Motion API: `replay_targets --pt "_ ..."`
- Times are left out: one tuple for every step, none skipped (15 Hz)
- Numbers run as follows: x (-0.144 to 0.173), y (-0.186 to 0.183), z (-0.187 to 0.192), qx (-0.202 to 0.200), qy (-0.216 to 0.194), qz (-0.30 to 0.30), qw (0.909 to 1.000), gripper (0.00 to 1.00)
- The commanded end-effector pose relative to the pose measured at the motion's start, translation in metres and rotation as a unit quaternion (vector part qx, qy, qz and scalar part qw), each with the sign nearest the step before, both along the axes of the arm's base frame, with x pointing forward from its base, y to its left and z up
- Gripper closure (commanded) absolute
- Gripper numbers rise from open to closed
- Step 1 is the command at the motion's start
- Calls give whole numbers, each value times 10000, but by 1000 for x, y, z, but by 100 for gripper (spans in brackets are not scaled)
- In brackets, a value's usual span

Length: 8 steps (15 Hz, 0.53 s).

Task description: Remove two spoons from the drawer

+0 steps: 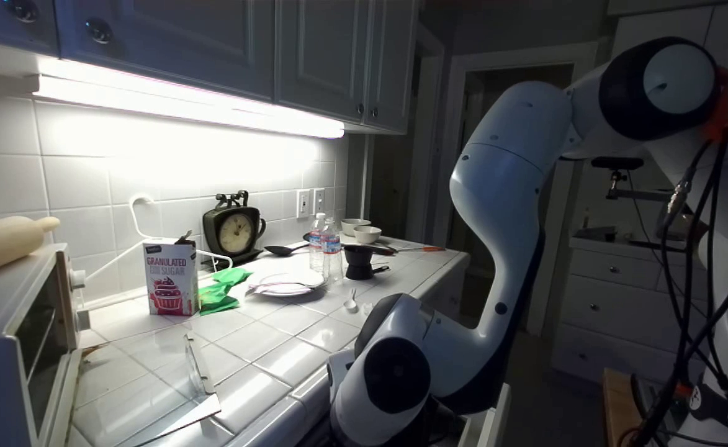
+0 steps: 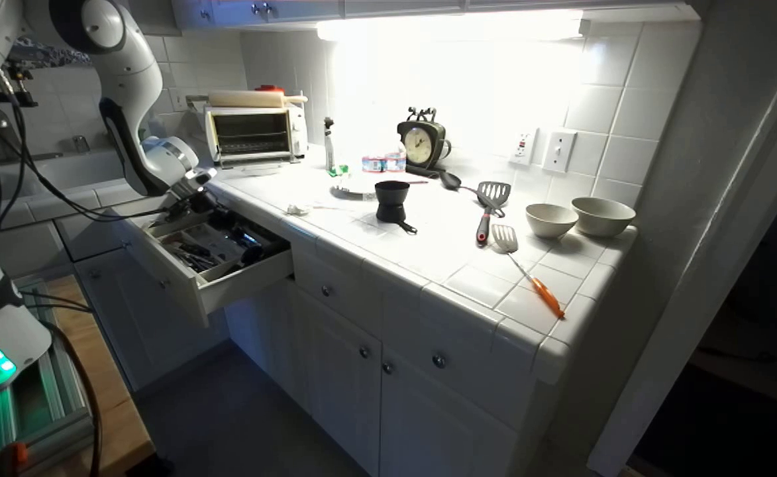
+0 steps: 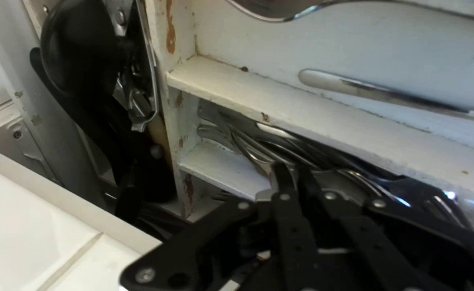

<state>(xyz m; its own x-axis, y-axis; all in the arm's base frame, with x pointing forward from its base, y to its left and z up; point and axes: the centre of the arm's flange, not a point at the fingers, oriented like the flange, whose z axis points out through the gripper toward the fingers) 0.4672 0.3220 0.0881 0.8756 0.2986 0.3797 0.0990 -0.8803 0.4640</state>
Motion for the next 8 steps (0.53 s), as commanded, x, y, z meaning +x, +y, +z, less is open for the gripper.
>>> replay_targets --pt "-5 6 11 -76 133 103 9998 98" --pt "-6 8 14 -134 167 140 9997 99" --pt "-7 10 16 -152 204 186 9995 98" --pt "-9 13 17 -200 251 258 9992 98" --pt "-11 16 19 -277 291 363 9985 98" --pt "-14 19 19 -363 315 476 9977 98" --pt "-17 22 20 -478 318 606 9965 98" --pt "-19 25 20 -571 331 726 9952 98"
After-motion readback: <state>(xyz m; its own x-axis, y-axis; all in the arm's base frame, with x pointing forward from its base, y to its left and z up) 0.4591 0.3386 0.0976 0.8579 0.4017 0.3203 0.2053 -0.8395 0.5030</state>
